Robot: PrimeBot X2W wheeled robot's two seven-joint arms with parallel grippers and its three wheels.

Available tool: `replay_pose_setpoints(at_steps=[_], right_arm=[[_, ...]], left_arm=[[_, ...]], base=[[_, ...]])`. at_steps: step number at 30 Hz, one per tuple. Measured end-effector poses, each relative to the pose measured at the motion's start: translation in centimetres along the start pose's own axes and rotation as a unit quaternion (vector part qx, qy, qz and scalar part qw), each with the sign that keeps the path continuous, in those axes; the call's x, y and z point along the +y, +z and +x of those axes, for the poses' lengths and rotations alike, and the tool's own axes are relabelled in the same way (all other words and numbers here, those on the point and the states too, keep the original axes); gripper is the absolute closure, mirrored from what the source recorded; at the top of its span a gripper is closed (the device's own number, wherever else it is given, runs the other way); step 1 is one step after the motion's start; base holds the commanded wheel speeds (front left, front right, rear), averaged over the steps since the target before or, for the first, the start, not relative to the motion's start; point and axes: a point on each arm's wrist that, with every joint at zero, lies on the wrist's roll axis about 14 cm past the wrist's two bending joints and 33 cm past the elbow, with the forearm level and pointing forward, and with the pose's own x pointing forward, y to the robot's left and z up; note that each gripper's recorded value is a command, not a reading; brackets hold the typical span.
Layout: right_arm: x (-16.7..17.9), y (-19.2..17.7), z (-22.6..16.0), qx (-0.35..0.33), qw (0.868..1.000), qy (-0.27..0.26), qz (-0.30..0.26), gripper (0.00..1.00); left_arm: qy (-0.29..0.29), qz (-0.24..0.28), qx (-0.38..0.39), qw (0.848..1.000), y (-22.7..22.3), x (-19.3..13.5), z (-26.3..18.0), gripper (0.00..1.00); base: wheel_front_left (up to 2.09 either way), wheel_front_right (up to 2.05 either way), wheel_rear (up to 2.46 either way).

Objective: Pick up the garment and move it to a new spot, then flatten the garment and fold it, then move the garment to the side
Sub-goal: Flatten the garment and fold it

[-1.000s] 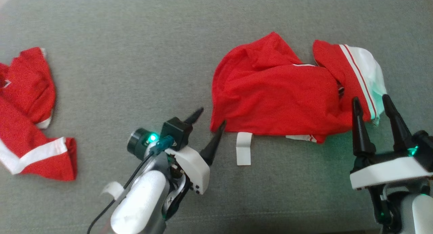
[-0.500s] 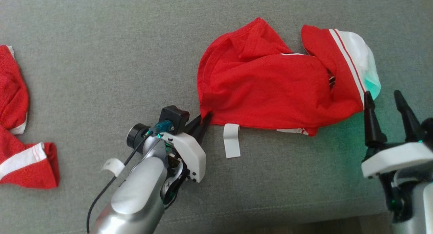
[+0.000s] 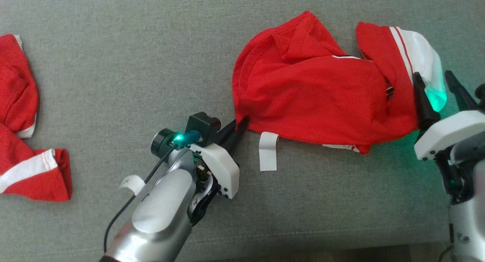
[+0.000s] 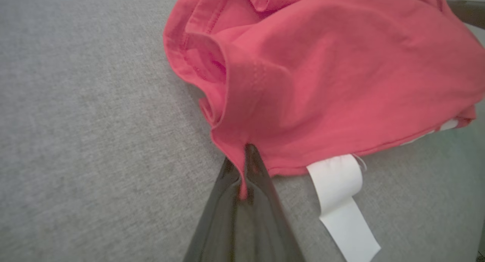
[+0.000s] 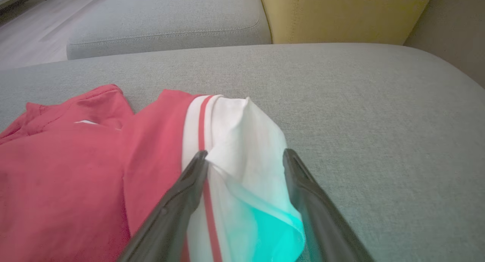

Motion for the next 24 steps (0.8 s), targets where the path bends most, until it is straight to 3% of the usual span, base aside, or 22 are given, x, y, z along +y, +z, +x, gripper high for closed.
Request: replay_pose_setpoints(at_steps=[2, 9, 15, 20, 24], right_arm=[[0.0, 0.0, 0.3, 0.001, 1.000, 0.000, 0.001, 1.00], [-1.1, 2.0, 0.1, -0.042, 0.999, -0.014, 0.018, 1.00], [-1.4, 9.5, -2.6, -0.178, 0.984, -0.016, 0.012, 1.00], [-1.4, 18.6, -8.5, -0.330, 0.944, -0.016, -0.015, 1.00], [-0.8, 25.8, -14.0, -0.446, 0.894, -0.016, -0.034, 1.00]], left_arm=[[0.002, -0.001, -0.007, 1.000, 0.1, 0.0, 0.0, 1.00], [0.030, 0.007, -0.057, 0.998, 1.9, 1.4, -0.5, 1.00], [0.067, 0.035, -0.186, 0.980, 9.4, 3.1, -2.8, 1.00], [0.097, 0.080, -0.349, 0.929, 19.6, 3.3, -9.2, 1.00], [0.109, 0.115, -0.455, 0.876, 26.3, 2.2, -15.2, 1.00]], base=[[0.00, 0.00, 0.00], [0.00, 0.00, 0.00], [0.00, 0.00, 0.00], [0.00, 0.00, 0.00], [0.00, 0.00, 0.00]])
